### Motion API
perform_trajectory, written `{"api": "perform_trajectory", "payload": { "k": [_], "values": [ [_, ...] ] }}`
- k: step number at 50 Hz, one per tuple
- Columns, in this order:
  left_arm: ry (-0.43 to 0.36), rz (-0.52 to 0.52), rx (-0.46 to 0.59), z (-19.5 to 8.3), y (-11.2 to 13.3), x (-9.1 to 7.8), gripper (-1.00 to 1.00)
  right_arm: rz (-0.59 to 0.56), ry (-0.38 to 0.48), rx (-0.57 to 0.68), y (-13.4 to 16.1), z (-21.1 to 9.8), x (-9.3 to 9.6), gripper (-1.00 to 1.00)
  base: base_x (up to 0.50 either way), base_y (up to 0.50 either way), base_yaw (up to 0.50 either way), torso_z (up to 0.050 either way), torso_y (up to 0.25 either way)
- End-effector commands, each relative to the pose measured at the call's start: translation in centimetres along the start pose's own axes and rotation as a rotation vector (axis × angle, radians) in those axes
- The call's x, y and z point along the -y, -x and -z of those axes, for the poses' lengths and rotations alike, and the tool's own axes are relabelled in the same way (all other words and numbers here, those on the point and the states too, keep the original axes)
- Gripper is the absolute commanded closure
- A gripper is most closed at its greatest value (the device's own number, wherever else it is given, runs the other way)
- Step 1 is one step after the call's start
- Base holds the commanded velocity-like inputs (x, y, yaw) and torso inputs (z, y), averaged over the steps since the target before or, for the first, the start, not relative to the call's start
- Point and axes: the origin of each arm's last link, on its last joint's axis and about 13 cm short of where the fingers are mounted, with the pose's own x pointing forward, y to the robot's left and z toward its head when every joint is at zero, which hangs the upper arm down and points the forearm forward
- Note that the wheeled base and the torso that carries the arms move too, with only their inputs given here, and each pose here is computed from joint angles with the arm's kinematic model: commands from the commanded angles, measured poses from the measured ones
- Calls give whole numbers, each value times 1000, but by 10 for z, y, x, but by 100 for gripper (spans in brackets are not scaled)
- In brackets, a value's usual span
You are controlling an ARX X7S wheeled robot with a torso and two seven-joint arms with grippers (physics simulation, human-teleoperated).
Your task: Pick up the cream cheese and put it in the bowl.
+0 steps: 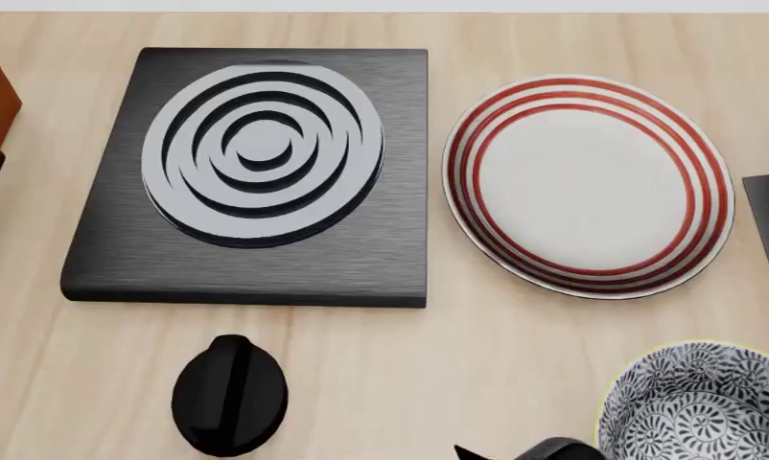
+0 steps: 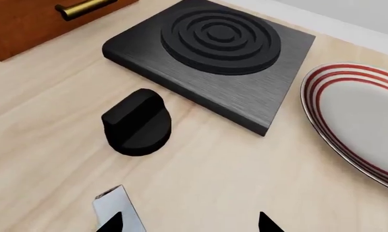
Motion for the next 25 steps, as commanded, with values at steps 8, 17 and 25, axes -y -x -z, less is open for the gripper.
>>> {"api": "perform_trajectory", "payload": {
  "k": [8, 17, 25],
  "values": [
    [10, 5, -5, 0, 0, -1, -100, -30, 7, -83, -1, -2, 0, -100, 0, 0, 0, 0, 0],
    [16, 2, 1, -1, 0, -1, -100, -43, 14, -110, -1, -5, -1, -100, 0, 0, 0, 0, 0],
    [21, 5, -3, 0, -1, -1, -100, -73, 33, -142, 0, -5, -3, -100, 0, 0, 0, 0, 0]
  ]
}}
